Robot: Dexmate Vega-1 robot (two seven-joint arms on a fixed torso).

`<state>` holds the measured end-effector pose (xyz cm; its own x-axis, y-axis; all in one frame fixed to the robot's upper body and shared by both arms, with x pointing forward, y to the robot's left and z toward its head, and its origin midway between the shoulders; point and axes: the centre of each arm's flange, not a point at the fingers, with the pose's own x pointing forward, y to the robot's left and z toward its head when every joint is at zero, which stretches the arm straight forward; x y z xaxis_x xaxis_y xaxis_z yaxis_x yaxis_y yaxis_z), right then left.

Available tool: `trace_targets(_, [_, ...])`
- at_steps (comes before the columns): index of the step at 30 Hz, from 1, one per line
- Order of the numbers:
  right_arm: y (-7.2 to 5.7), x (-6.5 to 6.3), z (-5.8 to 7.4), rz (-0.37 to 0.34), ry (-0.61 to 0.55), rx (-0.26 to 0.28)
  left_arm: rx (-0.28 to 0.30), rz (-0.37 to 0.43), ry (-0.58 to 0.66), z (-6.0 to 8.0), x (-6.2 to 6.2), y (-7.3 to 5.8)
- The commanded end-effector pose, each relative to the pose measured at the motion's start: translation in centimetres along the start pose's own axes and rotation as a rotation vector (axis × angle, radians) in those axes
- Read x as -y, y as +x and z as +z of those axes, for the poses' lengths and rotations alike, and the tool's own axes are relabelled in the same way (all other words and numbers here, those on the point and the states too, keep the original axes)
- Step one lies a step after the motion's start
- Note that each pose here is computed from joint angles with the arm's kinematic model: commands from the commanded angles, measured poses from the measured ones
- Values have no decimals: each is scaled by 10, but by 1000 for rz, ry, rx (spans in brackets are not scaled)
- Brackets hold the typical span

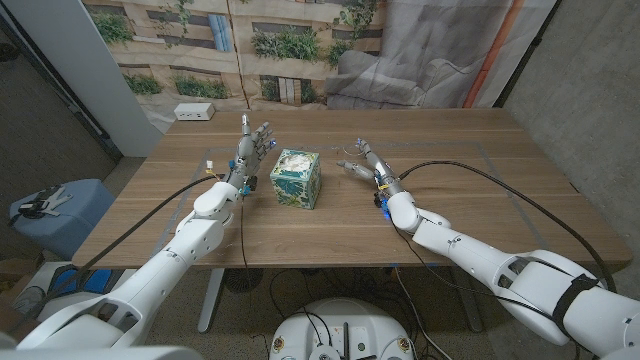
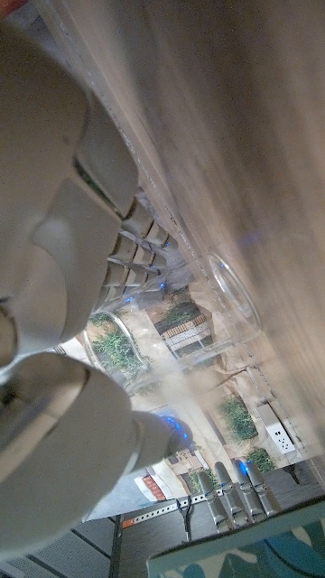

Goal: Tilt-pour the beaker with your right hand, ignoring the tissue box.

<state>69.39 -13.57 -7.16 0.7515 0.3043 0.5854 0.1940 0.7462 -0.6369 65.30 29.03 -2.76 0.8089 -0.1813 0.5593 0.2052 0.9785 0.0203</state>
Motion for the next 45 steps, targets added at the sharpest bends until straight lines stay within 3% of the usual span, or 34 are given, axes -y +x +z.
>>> trace_targets(1, [5, -4, -1, -35, 55, -10, 0, 0, 0, 0, 0, 0])
trace_targets(20, [8, -2, -8, -91, 131, -54, 0, 0, 0, 0, 0, 0])
trace_targets(45, [10, 1, -10, -113, 168, -43, 0, 0, 0, 0, 0, 0])
